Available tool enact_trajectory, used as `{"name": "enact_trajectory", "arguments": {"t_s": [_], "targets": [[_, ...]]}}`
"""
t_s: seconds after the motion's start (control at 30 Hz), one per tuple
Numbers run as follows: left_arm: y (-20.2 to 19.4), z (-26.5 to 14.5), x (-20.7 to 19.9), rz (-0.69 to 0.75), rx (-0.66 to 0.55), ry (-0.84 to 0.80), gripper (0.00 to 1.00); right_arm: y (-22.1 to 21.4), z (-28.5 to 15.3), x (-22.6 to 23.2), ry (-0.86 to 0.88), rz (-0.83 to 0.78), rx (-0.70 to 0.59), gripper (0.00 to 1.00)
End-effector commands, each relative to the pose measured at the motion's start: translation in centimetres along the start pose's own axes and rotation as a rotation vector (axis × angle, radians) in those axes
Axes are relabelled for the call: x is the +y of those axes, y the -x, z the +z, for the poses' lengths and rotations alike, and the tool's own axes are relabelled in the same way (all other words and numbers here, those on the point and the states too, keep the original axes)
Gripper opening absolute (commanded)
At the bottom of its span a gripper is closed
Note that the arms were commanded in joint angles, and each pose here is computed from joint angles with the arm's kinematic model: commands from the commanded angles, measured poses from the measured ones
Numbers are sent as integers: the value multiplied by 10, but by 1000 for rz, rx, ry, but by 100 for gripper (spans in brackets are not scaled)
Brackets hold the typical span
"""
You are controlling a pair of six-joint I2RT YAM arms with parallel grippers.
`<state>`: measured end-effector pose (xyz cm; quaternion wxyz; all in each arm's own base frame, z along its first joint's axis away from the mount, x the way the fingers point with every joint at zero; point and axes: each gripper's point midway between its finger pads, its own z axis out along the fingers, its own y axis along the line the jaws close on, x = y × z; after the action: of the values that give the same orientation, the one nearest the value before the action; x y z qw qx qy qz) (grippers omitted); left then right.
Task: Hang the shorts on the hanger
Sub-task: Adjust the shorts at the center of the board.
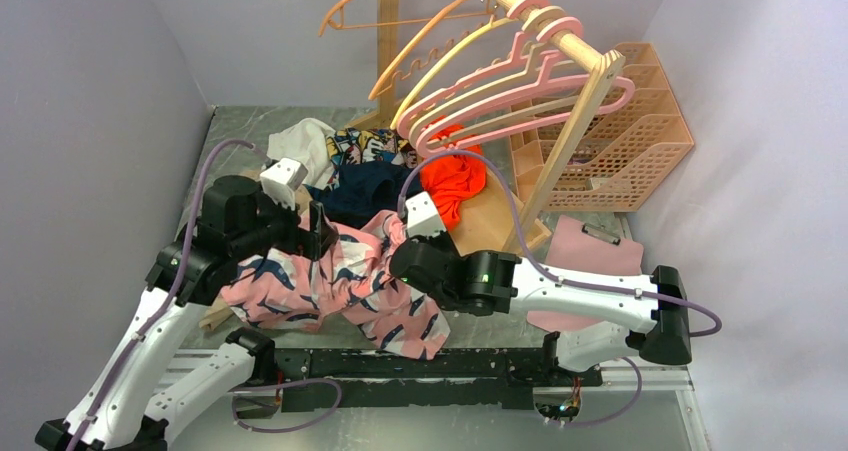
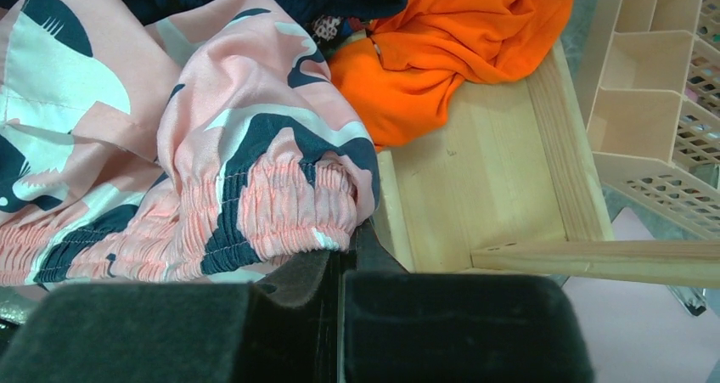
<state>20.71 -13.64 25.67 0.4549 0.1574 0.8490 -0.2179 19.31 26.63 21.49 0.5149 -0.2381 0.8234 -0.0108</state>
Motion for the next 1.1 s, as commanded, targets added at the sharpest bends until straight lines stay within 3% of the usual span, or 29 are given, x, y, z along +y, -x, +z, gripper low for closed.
{"name": "enact_trajectory", "arguments": {"t_s": [0.0,0.13,0.33,0.6,0.87,0.97,1.07], "targets": [[-7,-13,-16,23,55,-86,97,9,4,-5,-9,21,-28,0],[-28,-7,-28,-38,136,-161,94,19,11,7,20,37,-48,0],[-59,8,-26,-205,262,-128,86,15,34,21,21,29,-20,0],[-98,14,-21,-479,328,-23,87,-11,51,15,25,75,48,0],[-135,10,-22,-584,402,2,82,-31,51,18,54,100,78,0],[-163,17,-18,-612,460,23,75,-29,49,21,80,106,66,0],[-164,22,-19,-638,439,15,58,-30,46,23,119,105,54,0]]}}
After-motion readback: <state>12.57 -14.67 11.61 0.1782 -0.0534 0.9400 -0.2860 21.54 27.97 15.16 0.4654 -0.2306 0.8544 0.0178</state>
